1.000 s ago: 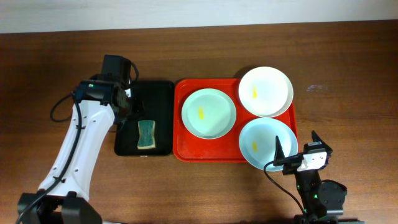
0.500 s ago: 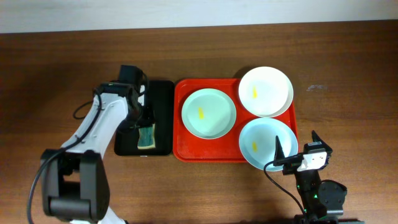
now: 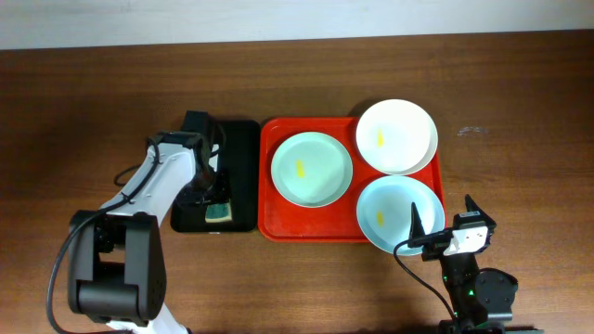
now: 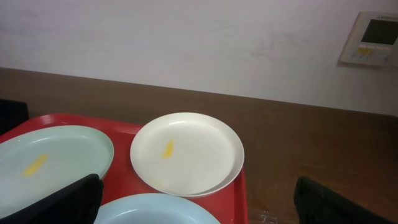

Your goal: Clean dirty plates on tray and stack at the side

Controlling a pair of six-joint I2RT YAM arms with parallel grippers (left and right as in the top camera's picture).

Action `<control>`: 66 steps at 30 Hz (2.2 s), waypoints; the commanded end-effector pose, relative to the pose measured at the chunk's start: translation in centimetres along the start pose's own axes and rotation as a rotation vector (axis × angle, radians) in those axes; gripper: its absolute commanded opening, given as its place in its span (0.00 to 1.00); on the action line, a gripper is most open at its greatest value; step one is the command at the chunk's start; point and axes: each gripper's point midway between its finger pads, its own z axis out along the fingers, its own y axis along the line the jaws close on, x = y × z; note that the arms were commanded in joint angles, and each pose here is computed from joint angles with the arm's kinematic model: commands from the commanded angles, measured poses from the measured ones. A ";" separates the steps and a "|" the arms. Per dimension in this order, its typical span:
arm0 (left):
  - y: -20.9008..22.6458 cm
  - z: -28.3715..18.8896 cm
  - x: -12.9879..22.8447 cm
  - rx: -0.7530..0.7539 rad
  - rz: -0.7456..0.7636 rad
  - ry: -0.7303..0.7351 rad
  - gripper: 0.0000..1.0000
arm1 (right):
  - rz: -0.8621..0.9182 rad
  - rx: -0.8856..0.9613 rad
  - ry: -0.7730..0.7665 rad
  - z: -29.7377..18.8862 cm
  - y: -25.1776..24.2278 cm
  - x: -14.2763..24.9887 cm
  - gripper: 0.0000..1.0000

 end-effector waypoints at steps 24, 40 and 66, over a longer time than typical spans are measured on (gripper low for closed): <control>-0.5 0.7 0.2 -0.012 0.036 0.001 0.39 | -0.006 -0.013 0.004 0.0 0.2 0.2 0.98; -0.5 0.7 0.0 -0.014 0.036 -0.004 0.40 | -0.006 -0.013 0.004 0.0 0.2 0.2 0.98; 0.2 0.6 -0.8 -0.055 0.035 -0.043 0.42 | -0.006 -0.013 0.004 0.0 0.2 0.2 0.98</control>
